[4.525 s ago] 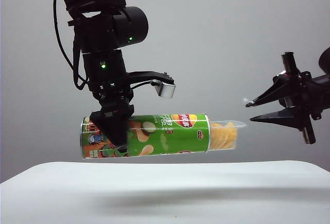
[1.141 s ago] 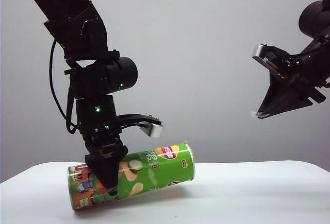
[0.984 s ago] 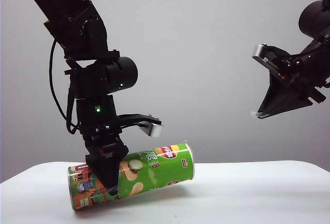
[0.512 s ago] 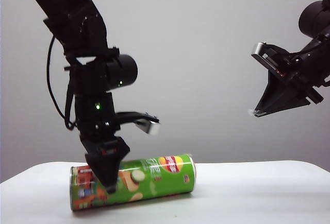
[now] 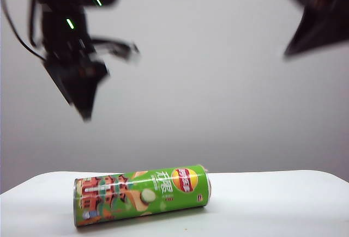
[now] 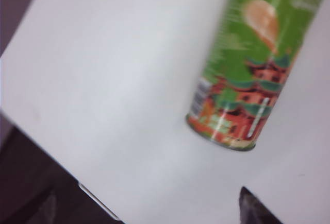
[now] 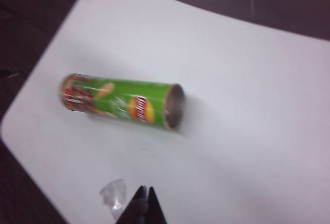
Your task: Pick up the green tub of chips from the desk, push the transparent container that's holding the chips and has slipped out back in, and finally put the chips back on the desk.
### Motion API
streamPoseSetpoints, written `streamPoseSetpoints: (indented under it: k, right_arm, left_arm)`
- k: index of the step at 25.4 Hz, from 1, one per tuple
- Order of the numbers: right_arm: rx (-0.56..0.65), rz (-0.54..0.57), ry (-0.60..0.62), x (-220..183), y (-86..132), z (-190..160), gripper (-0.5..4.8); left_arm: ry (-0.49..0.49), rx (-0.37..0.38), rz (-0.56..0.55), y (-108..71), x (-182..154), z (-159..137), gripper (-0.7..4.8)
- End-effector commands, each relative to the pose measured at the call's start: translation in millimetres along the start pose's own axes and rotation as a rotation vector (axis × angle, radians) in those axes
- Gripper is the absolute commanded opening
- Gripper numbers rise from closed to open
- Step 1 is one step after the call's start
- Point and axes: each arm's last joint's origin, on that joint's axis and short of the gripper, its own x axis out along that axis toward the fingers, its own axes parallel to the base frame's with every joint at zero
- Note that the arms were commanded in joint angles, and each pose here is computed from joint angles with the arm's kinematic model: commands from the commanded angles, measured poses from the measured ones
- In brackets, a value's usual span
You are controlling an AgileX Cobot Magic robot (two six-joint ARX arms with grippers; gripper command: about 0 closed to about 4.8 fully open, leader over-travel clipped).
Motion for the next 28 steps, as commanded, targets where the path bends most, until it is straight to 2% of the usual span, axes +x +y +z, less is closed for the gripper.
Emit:
streamPoseSetpoints:
  k: [1,3,6,9,12,15,17,21,23,28]
  right_arm:
    - [-0.057,-0.019,-0.091,-38.5,29.1,-0.4,-0.09]
    - [-0.063,-0.081,-0.206,-66.2,46.4,-0.1,-0.09]
    - [-0.063,-0.150,-0.324,-92.9,60.4,-2.8,-0.09]
    - [-0.112,-0.211,-0.419,-114.9,76.3,-10.0,-0.09]
    - [-0.135,-0.251,-0.469,-121.4,82.0,-19.0,-0.09]
    - [-0.163,-0.276,-0.564,-123.5,86.1,-38.1,-0.09]
    - [-0.159,-0.279,-0.624,-114.7,81.4,-54.8,-0.09]
    - [-0.108,-0.285,-0.684,-90.2,65.8,-85.8,-0.09]
    - [-0.090,-0.270,-0.700,-76.0,58.1,-102.6,-0.09]
    - [-0.077,-0.276,-0.738,-61.6,49.9,-127.3,-0.09]
  left_arm:
    - [-0.177,-0.179,-0.032,12.5,-34.8,-20.7,4.79]
    - [-0.301,-0.269,0.016,19.3,-55.4,-38.9,4.79]
    - [-0.429,-0.323,0.105,21.0,-80.0,-63.7,4.79]
    - [-0.634,-0.335,0.263,3.7,-110.2,-97.2,4.79]
    - [-0.743,-0.385,0.333,-9.5,-120.5,-117.2,4.79]
    - [-0.767,-0.497,0.434,-24.6,-121.6,-142.4,4.79]
    - [-0.791,-0.539,0.459,-34.4,-116.9,-155.6,4.79]
    - [-0.916,-0.683,0.440,-48.6,-101.3,-171.3,4.79]
    - [-1.004,-0.692,0.463,-58.2,-91.8,-181.9,4.79]
    - [-1.129,-0.696,0.498,-73.2,-74.7,-198.2,4.79]
